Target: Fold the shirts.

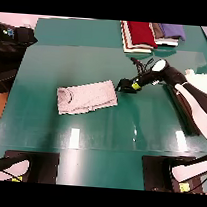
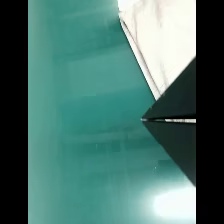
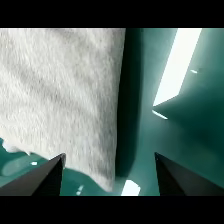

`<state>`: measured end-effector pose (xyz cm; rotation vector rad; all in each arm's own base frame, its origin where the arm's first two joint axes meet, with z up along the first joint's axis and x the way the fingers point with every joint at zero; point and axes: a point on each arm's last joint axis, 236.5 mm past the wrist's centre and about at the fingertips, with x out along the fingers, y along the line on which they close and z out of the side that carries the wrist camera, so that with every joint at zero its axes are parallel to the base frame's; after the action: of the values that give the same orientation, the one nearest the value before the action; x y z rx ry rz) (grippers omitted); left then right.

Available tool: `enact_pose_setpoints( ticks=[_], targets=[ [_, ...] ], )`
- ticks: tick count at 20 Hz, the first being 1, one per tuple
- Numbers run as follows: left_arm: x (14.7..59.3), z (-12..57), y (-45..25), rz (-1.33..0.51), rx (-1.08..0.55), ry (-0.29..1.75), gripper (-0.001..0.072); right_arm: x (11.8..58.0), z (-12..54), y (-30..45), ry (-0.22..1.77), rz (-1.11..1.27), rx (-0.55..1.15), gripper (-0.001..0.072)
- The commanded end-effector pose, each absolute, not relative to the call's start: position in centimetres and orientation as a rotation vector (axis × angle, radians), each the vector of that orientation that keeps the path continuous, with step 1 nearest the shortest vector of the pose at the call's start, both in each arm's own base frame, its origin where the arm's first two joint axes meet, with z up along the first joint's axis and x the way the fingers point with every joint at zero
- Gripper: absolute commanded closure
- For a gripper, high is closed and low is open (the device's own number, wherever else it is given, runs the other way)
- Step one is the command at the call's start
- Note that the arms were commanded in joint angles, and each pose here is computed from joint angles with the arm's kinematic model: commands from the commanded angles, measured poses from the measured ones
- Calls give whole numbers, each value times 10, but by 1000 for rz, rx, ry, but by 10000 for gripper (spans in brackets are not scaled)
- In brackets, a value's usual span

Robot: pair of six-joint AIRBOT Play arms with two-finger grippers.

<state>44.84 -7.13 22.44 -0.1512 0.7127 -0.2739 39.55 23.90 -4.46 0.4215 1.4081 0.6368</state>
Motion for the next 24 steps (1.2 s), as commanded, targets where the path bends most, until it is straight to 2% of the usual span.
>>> enact_pose_setpoints(
  ticks=[1,2,5,7,8,9,11,14,18,24],
  targets=[
    [450,226,-76,-290,-174,705,686,398,-64,265,1422,673,572,88],
    [450,226,-76,-291,-174,705,686,397,-68,279,1416,699,604,91],
    [450,227,-79,-300,-184,704,686,393,-75,318,1419,775,626,186],
    [448,227,-90,-323,-172,704,687,395,-71,340,1392,844,558,403],
    [446,227,-101,-347,-155,704,687,400,-63,350,1354,885,520,578],
    [444,228,-113,-377,-131,699,687,407,-54,356,1315,904,503,699],
    [439,230,-139,-431,-110,692,687,428,-31,353,1234,905,439,700],
    [427,229,-170,-502,-84,701,687,469,8,291,1133,763,323,700],
    [411,230,-206,-584,-55,704,687,504,70,139,1019,469,269,700],
    [396,236,-244,-664,-38,675,686,491,147,-89,811,56,388,700]
  ],
)
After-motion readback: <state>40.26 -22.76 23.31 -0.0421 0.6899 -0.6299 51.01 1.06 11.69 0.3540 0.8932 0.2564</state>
